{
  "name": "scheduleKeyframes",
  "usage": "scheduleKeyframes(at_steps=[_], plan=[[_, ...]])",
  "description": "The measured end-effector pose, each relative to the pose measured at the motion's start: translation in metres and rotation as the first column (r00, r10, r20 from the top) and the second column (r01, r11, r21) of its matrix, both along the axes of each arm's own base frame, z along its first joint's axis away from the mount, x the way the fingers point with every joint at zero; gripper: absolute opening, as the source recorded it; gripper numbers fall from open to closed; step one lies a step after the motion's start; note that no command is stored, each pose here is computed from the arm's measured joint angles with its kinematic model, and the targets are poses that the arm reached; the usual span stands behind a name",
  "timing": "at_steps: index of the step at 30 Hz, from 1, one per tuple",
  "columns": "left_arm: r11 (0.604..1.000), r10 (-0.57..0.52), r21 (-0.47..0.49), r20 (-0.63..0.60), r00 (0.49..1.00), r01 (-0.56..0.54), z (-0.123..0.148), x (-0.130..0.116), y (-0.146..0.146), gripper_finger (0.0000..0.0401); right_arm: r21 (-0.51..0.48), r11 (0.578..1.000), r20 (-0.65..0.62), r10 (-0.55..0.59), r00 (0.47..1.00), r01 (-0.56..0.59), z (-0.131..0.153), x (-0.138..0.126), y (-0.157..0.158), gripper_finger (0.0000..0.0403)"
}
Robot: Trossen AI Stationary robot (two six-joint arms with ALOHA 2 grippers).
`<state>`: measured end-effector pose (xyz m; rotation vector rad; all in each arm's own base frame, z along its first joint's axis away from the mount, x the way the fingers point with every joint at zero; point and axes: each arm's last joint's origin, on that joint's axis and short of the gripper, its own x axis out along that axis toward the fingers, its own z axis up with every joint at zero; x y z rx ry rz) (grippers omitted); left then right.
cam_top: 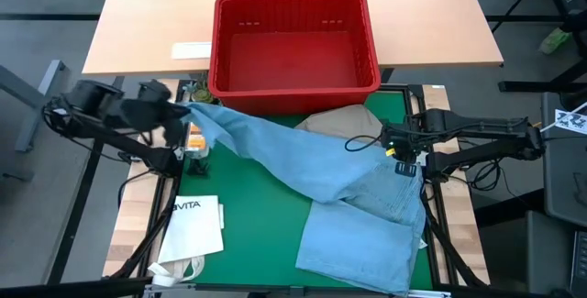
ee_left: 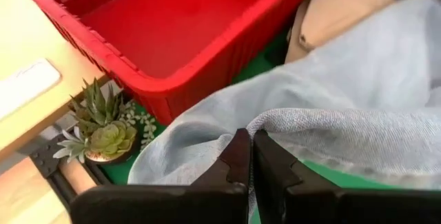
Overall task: Fold Laundry from Bin
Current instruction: Fold the light blue pants
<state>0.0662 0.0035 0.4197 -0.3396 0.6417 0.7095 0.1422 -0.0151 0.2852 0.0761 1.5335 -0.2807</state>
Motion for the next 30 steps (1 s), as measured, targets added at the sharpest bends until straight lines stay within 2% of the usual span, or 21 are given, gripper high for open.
scheduleKeyframes(at_steps=[4,9,16,22,26,30], plan=[[0.999,-0.008,-0.038,0.093,0.996,0.011,0.003,-0.03,0.006,0.0,0.0,1.0,0.002,0.0,1.0,0.0,0.0,0.0,0.0,0.0138],[0.989,-0.061,-0.122,0.179,0.982,0.084,0.001,-0.061,0.011,0.0,-0.001,1.0,0.015,0.0,1.0,0.0,0.0,0.002,0.0,0.0138],[0.974,-0.133,-0.151,0.236,0.963,0.171,-0.002,-0.085,0.014,0.0,-0.005,1.0,0.068,0.001,0.998,0.0,0.0,0.007,-0.001,0.0138],[0.961,-0.233,-0.08,0.275,0.933,0.263,0.002,-0.073,0.01,0.0,-0.017,0.999,0.143,0.036,0.989,-0.033,0.001,0.015,-0.001,0.0138],[0.919,-0.377,0.009,0.311,0.873,0.394,0.0,-0.047,0.003,0.0,-0.042,0.996,0.234,0.089,0.968,-0.081,0.003,0.024,-0.002,0.0138],[0.877,-0.465,0.066,0.366,0.806,0.476,-0.009,-0.02,-0.005,0.0,-0.072,0.991,0.321,0.133,0.938,-0.116,0.007,0.033,-0.003,0.0138]])
